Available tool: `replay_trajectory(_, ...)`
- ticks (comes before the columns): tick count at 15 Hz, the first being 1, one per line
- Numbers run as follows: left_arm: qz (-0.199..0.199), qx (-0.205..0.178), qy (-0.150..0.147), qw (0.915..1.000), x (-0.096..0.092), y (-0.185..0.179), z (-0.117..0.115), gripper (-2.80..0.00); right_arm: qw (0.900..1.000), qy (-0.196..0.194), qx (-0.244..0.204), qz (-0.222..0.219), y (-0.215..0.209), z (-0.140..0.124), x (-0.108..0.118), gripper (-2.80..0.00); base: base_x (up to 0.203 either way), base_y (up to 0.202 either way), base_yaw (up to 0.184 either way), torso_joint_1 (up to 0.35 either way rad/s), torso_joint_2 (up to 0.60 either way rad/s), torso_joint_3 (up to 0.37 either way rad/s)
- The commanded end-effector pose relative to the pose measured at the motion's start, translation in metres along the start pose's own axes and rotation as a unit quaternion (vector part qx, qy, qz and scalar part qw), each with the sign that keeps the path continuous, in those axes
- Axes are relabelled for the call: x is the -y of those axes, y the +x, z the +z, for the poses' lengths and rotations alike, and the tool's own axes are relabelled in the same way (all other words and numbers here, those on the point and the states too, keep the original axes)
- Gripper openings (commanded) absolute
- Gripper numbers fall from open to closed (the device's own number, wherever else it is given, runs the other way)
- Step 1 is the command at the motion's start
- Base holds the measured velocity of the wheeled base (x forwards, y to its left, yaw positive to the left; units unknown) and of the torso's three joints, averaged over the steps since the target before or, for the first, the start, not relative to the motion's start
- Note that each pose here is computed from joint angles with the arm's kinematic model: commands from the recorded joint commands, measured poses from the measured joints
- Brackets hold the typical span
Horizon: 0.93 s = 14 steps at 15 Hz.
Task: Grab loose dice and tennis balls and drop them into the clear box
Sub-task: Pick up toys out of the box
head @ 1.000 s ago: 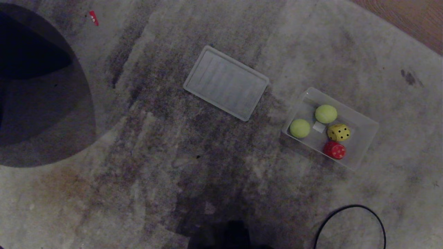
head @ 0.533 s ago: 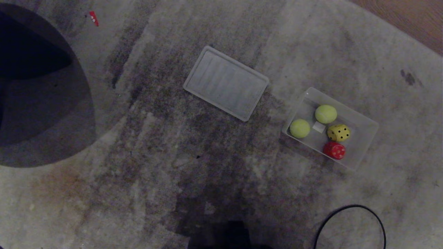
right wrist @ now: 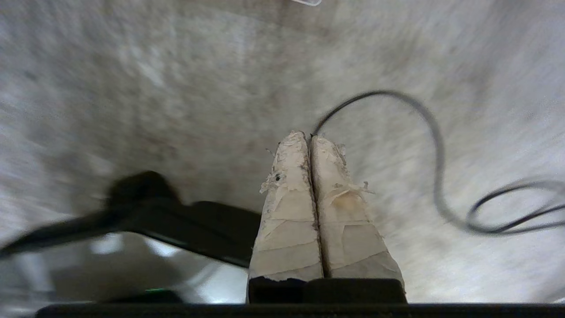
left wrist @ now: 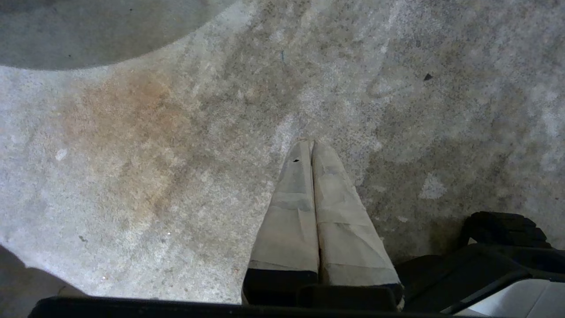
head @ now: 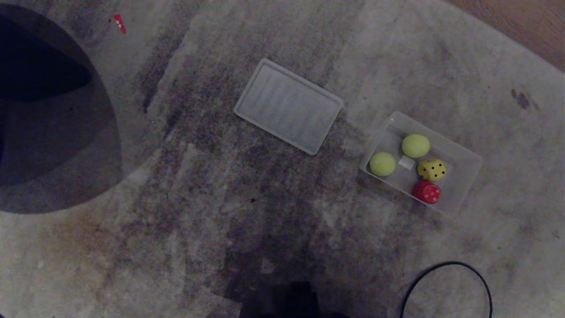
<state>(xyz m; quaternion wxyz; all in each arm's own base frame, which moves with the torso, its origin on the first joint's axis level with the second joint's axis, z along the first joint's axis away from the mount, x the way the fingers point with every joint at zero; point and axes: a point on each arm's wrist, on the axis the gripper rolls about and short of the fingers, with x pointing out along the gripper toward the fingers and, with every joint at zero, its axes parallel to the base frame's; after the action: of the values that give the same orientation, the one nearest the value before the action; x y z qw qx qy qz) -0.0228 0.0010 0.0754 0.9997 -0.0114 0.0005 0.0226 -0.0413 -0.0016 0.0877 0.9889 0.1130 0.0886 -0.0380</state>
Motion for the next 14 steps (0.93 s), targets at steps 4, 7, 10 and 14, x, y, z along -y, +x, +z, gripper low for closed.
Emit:
replay_trajectory(4,0.0,-0.002,0.0,1.0,0.0,0.0,0.0,-2.8,0.998,-0.067,0.014,0.004,0.01,-0.008,0.001,-2.8,0.0,0.0,0.0,0.0,0.0,0.0)
replay_trajectory(7,0.001,-0.002,0.0,1.0,0.0,0.0,0.0,-2.8,0.993,-0.083,0.08,0.027,0.018,-0.007,0.0,-2.8,0.0,0.0,0.0,0.0,0.0,0.0)
replay_trajectory(10,0.0,-0.001,0.0,1.0,0.0,0.0,0.0,-2.8,0.992,-0.096,0.067,0.04,0.018,-0.009,0.0,-2.8,0.0,0.0,0.0,0.0,0.0,0.0)
replay_trajectory(14,0.0,-0.002,0.002,1.0,0.0,0.0,0.0,-2.8,0.993,-0.094,0.066,0.04,0.018,-0.009,0.0,-2.8,0.0,0.0,0.0,0.0,0.0,0.0)
